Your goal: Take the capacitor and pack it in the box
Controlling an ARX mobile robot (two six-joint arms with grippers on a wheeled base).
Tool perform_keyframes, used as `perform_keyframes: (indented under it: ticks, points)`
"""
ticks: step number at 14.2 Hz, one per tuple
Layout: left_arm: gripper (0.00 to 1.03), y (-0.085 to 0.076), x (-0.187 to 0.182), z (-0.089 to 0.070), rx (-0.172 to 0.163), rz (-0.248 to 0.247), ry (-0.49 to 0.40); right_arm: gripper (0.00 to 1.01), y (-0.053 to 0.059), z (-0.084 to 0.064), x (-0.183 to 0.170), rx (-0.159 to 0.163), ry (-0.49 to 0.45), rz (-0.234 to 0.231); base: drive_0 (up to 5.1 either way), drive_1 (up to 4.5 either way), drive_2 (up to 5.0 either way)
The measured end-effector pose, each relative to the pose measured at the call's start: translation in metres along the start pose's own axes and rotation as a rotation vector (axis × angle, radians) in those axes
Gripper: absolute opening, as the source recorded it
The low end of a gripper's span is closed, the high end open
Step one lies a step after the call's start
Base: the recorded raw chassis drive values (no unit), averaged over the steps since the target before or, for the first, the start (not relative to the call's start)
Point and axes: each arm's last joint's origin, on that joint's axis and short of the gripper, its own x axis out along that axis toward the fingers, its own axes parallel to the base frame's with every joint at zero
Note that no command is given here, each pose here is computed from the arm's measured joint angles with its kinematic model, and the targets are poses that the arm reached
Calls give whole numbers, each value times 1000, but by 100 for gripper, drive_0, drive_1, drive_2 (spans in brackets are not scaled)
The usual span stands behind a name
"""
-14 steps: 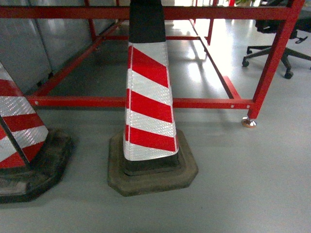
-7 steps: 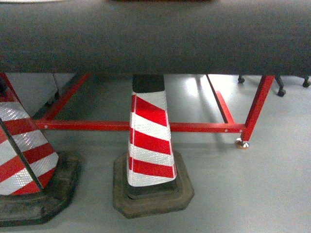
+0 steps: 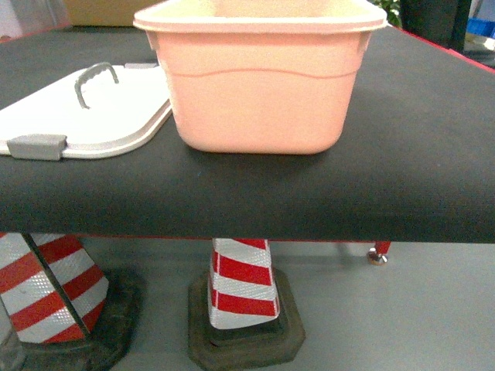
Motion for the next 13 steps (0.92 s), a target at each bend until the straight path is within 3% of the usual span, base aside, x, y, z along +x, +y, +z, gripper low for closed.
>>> perform_keyframes:
  ticks: [13]
  points:
    - [44,0,0,0,0,0,-1,98,0,0,0,-1,-1,0,0,0,0]
